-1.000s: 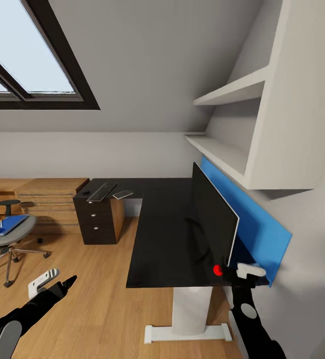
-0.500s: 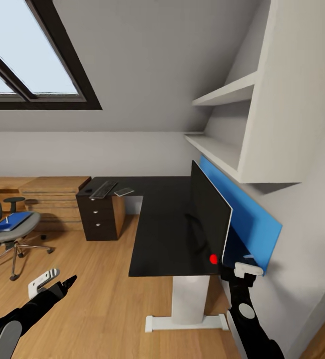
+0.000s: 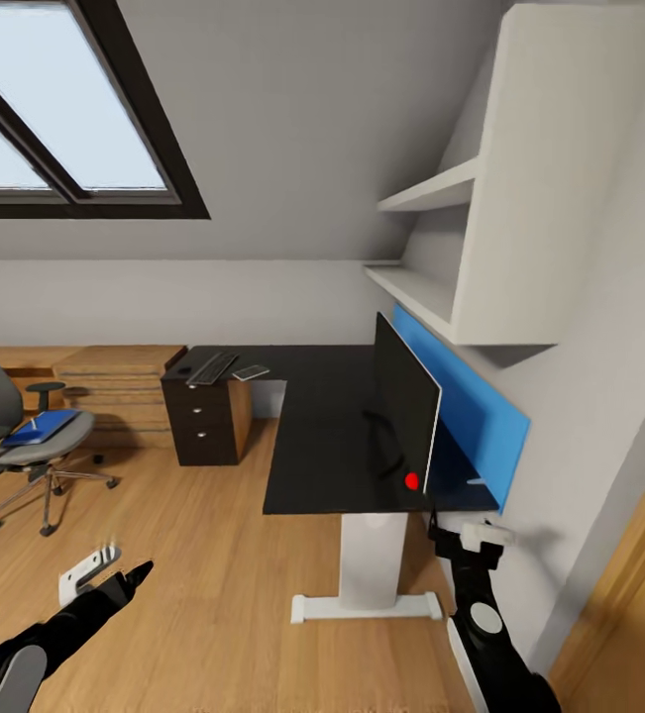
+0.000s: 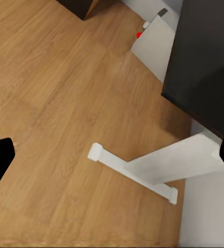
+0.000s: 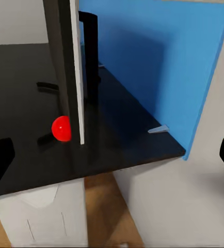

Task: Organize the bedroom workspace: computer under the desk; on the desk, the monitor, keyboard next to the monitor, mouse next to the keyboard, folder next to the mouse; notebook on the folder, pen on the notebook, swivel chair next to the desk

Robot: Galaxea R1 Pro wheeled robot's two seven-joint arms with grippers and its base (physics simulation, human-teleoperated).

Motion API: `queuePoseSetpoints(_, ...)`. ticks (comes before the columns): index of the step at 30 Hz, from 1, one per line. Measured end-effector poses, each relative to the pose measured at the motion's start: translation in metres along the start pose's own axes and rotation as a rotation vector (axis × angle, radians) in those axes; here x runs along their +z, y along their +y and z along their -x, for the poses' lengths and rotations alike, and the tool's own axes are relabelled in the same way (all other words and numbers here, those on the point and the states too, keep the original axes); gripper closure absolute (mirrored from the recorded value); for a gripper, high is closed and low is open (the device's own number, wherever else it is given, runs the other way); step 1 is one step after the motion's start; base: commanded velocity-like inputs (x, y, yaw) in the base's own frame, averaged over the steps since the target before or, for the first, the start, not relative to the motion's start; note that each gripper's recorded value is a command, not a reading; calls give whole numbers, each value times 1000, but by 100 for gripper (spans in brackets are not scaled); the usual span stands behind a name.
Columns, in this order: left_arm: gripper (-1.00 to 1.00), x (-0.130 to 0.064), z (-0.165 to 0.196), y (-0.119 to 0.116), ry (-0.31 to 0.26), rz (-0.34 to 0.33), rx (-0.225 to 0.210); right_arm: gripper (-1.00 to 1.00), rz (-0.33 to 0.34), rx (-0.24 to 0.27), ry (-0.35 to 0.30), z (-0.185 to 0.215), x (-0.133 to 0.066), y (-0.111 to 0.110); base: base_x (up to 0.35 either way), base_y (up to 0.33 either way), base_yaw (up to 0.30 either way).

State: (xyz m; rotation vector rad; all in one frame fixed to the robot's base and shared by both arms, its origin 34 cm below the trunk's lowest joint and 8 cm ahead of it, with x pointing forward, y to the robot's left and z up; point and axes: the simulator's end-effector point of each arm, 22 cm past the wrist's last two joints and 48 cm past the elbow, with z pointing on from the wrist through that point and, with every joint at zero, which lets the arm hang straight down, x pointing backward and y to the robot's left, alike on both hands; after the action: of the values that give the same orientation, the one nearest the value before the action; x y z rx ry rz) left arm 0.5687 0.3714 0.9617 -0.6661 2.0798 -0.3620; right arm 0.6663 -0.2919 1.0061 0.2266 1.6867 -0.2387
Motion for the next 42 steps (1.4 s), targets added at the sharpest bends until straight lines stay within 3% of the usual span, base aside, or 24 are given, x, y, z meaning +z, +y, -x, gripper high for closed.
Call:
queuePoseSetpoints(6,-100,13,-48,41,108,87,-15,-100,20,-13,12,-7,-3,10,-335,13,0)
queuePoseSetpoints(8,-100,15,-76,70,171,168,39,-100,27,-20,41,-21,-6,13,-290,163,0)
queuePoseSetpoints(9,-100,11,-109,114,254,290,165,-100,48,-30,115,-56,-16,25,-244,232,0)
queuePoseSetpoints(10,-100,11,-117,123,275,311,185,-100,53,-35,136,-66,-18,27,-228,246,0)
queuePoseSetpoints(13,-100,9,-142,145,303,362,236,-100,79,-56,233,-119,-37,36,-133,294,0)
queuePoseSetpoints(14,-100,10,-159,165,266,388,250,-100,104,-55,233,-148,-56,42,-24,325,0)
queuePoseSetpoints(15,-100,9,-173,177,260,403,251,-100,119,-69,316,-197,-84,41,-6,327,0)
queuePoseSetpoints(17,-100,2,-199,198,249,430,254,-100,130,-63,311,-210,-98,42,80,322,0)
queuePoseSetpoints(18,-100,-5,-214,212,208,448,267,-100,137,-58,315,-223,-112,41,137,310,0)
queuePoseSetpoints(22,-100,-9,-217,214,114,444,304,-100,147,-61,343,-243,-133,39,202,281,57)
queuePoseSetpoints(27,-100,-10,-221,210,91,434,322,-100,148,-64,369,-254,-144,37,278,182,208)
queuePoseSetpoints(32,-100,-10,-228,206,101,429,316,-100,148,-66,378,-258,-147,35,317,56,252)
queuePoseSetpoints(36,-100,-10,-251,199,164,424,294,-100,149,-67,383,-260,-149,35,328,50,222)
queuePoseSetpoints(42,-100,-11,-263,194,197,422,281,-100,157,-66,385,-261,-150,38,308,171,64)
